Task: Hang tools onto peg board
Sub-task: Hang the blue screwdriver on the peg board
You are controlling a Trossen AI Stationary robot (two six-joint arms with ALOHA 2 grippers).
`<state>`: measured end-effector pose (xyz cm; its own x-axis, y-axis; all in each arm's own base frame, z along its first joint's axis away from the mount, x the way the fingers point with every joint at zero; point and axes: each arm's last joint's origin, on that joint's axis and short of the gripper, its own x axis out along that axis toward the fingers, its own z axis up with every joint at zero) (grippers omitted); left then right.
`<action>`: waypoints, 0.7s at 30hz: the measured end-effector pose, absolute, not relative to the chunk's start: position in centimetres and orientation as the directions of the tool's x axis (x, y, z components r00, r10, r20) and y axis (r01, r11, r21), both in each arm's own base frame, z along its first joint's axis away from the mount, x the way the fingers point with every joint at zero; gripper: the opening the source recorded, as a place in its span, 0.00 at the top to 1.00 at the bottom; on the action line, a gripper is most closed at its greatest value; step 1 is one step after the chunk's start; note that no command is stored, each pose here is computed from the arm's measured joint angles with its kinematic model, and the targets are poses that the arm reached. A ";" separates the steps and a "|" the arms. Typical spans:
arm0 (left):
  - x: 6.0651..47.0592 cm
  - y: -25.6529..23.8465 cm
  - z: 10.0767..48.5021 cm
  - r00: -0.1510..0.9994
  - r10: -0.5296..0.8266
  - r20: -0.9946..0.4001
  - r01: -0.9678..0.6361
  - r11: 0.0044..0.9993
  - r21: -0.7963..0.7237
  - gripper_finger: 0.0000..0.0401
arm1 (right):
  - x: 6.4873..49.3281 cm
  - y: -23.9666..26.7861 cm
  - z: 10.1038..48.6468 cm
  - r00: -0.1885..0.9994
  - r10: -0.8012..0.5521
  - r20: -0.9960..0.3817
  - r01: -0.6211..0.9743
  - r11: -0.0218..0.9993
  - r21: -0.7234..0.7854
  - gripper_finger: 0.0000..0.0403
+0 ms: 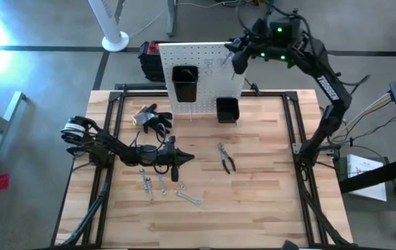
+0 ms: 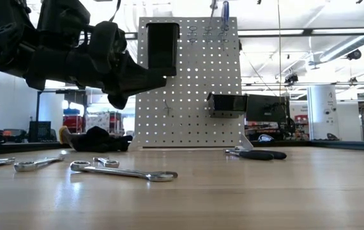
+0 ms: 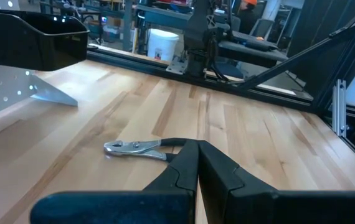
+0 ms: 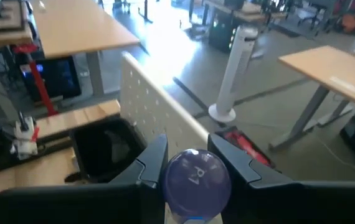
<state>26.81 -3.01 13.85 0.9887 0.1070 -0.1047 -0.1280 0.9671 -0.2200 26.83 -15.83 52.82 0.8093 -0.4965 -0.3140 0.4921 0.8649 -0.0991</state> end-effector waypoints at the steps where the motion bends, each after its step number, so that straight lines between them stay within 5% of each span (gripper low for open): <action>1: 26.8 -3.0 13.8 0.989 0.107 -0.105 -0.128 0.966 -0.222 1.00 | 27.0 -16.0 52.6 0.805 -0.495 -0.327 0.492 0.865 -0.099 0.81; 21: 26.8 -3.0 13.7 0.987 0.107 -0.124 -0.133 0.965 -0.227 1.00 | 27.9 -16.7 50.8 0.762 -0.481 -0.434 0.495 0.864 -0.088 0.81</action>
<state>26.79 -3.01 13.66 0.9866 0.1069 -0.1236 -0.1330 0.9647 -0.2273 27.89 -16.73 50.81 0.7619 -0.4808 -0.4340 0.4954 0.8642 -0.0876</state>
